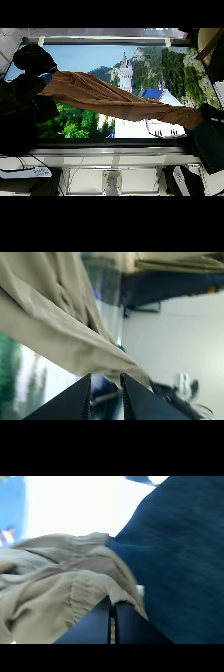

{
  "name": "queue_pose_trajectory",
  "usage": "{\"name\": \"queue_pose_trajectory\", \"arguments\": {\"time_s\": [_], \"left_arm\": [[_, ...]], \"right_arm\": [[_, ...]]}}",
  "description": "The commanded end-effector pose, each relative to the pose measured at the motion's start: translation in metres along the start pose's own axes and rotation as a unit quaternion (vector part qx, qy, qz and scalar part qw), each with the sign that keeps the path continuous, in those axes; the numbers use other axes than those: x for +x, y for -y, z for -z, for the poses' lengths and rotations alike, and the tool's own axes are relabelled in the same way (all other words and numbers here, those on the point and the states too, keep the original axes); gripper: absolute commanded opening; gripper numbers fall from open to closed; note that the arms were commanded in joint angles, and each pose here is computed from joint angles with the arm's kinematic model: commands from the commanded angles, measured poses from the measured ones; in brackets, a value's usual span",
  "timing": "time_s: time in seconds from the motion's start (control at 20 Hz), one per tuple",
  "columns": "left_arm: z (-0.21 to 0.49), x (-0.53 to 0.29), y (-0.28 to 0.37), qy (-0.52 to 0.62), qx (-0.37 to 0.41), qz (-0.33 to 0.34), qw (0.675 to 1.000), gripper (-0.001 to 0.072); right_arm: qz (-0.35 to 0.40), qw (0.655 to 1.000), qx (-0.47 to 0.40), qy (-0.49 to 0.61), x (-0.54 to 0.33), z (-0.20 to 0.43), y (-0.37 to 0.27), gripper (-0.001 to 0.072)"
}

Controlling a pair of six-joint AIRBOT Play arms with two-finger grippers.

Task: Fold the clothes and pants, and hang the long-sleeved shirts on hangers.

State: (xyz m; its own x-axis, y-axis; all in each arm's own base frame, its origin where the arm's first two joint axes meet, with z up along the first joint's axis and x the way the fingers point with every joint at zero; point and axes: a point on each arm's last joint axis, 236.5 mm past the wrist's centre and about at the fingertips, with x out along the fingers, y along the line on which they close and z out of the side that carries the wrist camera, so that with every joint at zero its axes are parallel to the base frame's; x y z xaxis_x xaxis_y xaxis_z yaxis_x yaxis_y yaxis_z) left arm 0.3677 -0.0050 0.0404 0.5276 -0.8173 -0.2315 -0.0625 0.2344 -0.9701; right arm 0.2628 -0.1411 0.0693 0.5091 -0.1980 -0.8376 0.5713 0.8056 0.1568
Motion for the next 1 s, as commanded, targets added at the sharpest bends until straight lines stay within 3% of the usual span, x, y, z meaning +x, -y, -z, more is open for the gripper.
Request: {"name": "queue_pose_trajectory", "arguments": {"time_s": [0.0,0.15,0.3,0.35,0.4,0.45,0.5,0.55,0.6,0.75,0.9,0.95], "left_arm": [[-0.015,-0.003,-0.012,0.068,0.019,-0.041,0.997,0.0198],[-0.036,-0.013,0.002,0.106,0.061,-0.064,0.99,0.0198],[-0.049,-0.02,0.025,0.12,0.1,-0.066,0.985,0.0198],[-0.056,-0.023,0.032,0.127,0.114,-0.069,0.983,0.0198],[-0.065,-0.027,0.042,0.135,0.131,-0.071,0.98,0.02],[-0.073,-0.03,0.054,0.14,0.155,-0.072,0.975,0.0243],[-0.074,-0.031,0.067,0.133,0.178,-0.066,0.973,0.0365],[-0.069,-0.029,0.082,0.117,0.196,-0.053,0.972,0.0542],[-0.064,-0.028,0.095,0.104,0.209,-0.039,0.972,0.0606],[-0.075,-0.032,0.139,0.142,0.205,0.044,0.967,0.0606],[-0.107,-0.04,0.134,0.208,0.173,0.024,0.962,0.0598],[-0.108,-0.039,0.112,0.201,0.177,-0.024,0.963,0.0485]], "right_arm": [[-0.009,0.997,-0.036,-0.072,-0.005,0.023,0.027,0.0017],[-0.023,0.996,-0.041,-0.073,-0.011,0.029,0.031,0.0017],[-0.134,0.989,-0.021,-0.054,-0.02,0.022,-0.021,0.0021],[-0.182,0.982,-0.014,-0.055,-0.027,0.022,-0.044,0.0103],[-0.237,0.97,-0.02,-0.046,-0.039,0.019,-0.068,0.0365],[-0.287,0.958,-0.019,-0.021,-0.056,0.008,-0.091,0.05],[-0.333,0.942,-0.017,0.018,-0.077,-0.01,-0.112,0.0499],[-0.362,0.93,-0.017,0.058,-0.098,-0.028,-0.125,0.0495],[-0.374,0.922,-0.019,0.093,-0.117,-0.045,-0.132,0.0494],[-0.368,0.917,-0.051,0.144,-0.152,-0.069,-0.139,0.0493],[-0.374,0.915,-0.062,0.142,-0.166,-0.068,-0.144,0.0483],[-0.377,0.915,-0.056,0.131,-0.166,-0.064,-0.145,0.048]]}}
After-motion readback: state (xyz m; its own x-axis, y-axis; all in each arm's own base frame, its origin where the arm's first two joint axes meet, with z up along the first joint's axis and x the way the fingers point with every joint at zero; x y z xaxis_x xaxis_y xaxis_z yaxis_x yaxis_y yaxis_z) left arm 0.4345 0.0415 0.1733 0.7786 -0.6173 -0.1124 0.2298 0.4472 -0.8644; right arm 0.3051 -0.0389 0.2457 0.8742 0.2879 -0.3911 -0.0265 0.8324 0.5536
